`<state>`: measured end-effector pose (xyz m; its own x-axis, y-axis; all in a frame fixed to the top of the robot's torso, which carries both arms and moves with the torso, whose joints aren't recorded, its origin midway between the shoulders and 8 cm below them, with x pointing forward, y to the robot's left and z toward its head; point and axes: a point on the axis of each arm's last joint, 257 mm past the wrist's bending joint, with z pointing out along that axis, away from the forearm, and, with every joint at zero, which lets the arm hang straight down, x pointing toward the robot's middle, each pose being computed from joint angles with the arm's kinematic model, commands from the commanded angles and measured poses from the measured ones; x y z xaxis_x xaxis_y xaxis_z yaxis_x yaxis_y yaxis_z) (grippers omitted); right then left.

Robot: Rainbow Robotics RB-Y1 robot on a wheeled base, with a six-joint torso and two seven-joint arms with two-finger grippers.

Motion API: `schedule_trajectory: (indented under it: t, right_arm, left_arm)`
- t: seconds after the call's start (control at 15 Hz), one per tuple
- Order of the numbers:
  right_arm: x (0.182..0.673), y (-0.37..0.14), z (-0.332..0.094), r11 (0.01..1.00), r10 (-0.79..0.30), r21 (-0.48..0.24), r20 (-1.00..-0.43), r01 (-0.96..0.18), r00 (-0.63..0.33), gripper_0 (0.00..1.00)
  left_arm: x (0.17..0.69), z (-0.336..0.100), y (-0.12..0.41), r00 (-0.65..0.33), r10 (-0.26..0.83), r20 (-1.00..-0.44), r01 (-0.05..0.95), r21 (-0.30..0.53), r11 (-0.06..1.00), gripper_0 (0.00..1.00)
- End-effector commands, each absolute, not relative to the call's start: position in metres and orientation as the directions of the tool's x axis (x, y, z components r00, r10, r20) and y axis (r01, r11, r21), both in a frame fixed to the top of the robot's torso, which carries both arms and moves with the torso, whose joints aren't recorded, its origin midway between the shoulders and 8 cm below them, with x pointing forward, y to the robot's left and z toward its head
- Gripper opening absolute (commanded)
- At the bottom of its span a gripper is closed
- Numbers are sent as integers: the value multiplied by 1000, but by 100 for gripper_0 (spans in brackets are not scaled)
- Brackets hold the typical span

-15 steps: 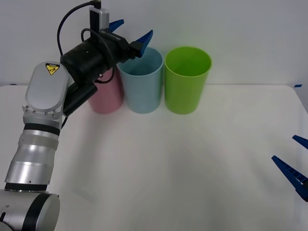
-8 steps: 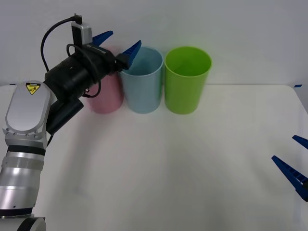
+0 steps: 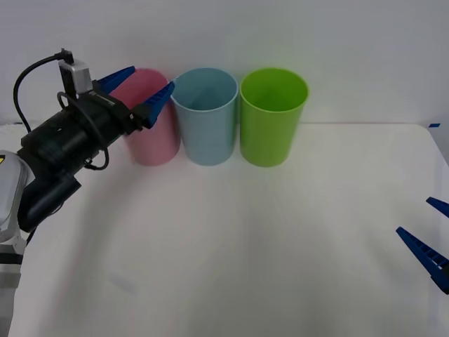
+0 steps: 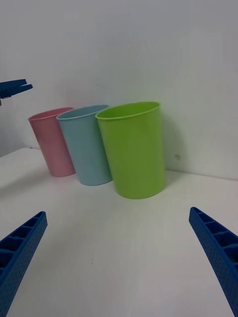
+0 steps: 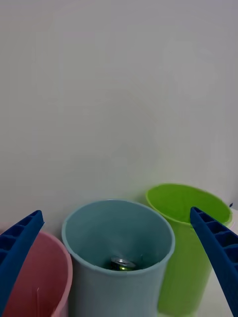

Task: Grasp the object on the table and drop it into the matching bin: aluminum can to the light blue bin, PET bottle to the pink bin.

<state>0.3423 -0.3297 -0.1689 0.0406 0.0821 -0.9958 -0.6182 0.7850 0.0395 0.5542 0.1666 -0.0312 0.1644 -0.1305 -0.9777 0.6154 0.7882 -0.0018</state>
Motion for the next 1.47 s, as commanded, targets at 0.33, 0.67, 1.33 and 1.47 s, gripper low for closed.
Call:
schedule_trajectory:
  t: [0.33,0.67,1.33,1.47]
  right_arm:
    - [342,-330,-169,785,82,39,-996,-618,41,100]
    - [342,-330,-169,785,82,39,-996,-618,41,100]
    - [342,-330,-169,785,82,39,-996,-618,41,100]
    - [342,-330,-169,785,82,39,-996,-618,41,100]
  left_arm:
    - [511,-56,228,171,-52,-984,610,64,789,100]
    - [470,-79,270,149,4,-989,612,96,785,100]
    - [391,-114,342,110,124,-986,572,165,803,100]
    - [372,-115,356,99,144,-985,580,175,796,100]
